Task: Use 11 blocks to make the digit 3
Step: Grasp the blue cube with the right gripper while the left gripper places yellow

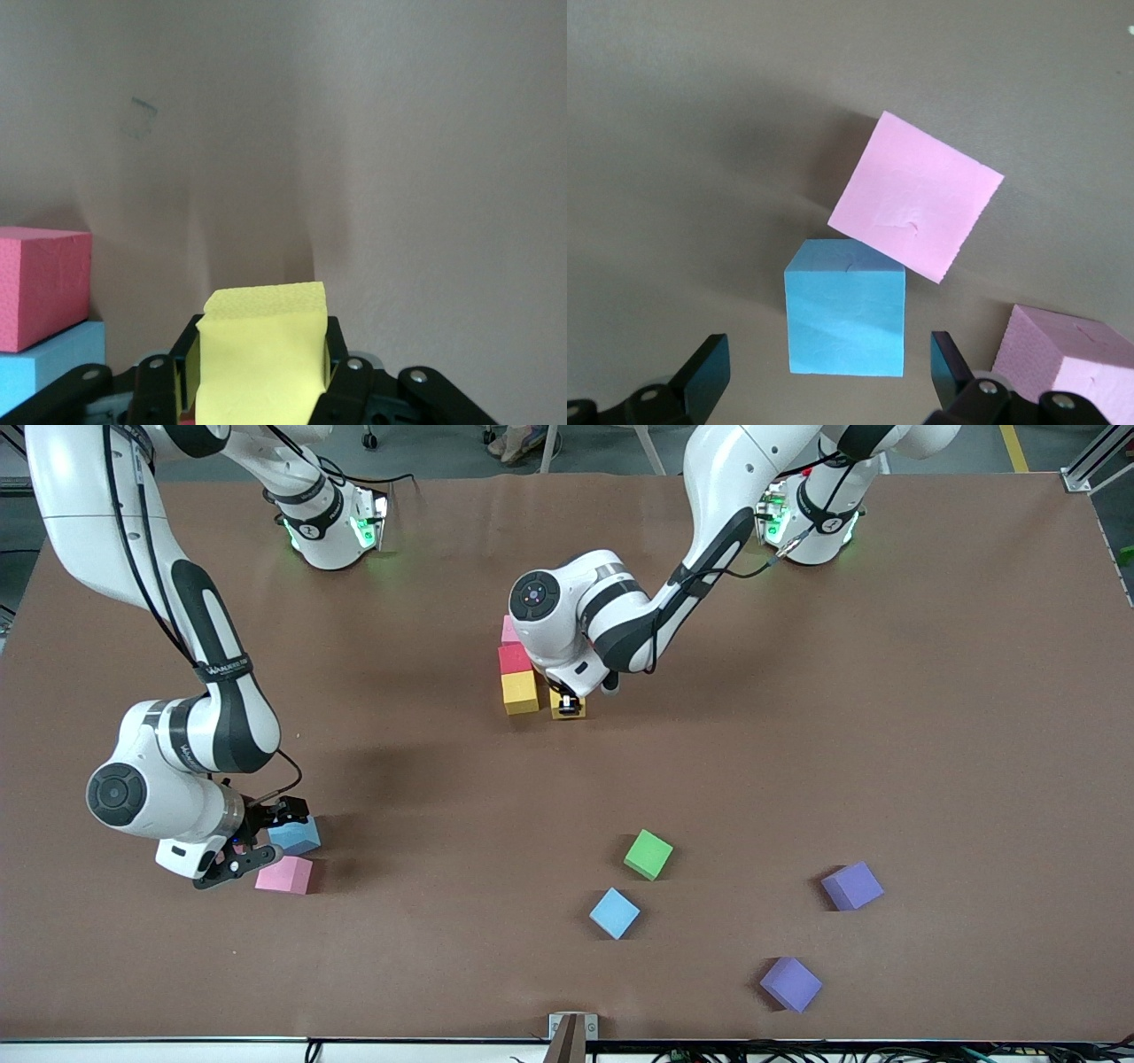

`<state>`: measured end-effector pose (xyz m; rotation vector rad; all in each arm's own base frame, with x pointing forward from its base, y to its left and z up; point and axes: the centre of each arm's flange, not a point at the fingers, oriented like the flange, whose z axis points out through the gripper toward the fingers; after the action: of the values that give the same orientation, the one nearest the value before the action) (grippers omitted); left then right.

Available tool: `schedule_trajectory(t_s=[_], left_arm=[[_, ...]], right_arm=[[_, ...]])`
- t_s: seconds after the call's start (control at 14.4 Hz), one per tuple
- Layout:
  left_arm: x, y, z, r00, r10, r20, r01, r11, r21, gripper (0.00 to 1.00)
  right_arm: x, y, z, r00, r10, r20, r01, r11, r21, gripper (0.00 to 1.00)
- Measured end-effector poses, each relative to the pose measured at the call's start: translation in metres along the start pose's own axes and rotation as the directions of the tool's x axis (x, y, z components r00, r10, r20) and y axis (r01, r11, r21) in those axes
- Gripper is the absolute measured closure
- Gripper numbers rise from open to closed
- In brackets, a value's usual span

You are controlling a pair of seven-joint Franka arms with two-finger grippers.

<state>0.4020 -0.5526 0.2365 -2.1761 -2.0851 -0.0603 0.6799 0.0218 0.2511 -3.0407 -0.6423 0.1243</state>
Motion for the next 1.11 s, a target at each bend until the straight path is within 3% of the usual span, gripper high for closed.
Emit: schedule_trajectory(t_s=[1.11], left_arm=[[-0.022,-0.027,0.017,0.996,0.082,0.016,-0.081,0.995,-0.053,0.79]], right_arm=[[0.002,0.007,0.02,0.998,-0.061,-0.003,0.061,0.998,-0.004,0.0]])
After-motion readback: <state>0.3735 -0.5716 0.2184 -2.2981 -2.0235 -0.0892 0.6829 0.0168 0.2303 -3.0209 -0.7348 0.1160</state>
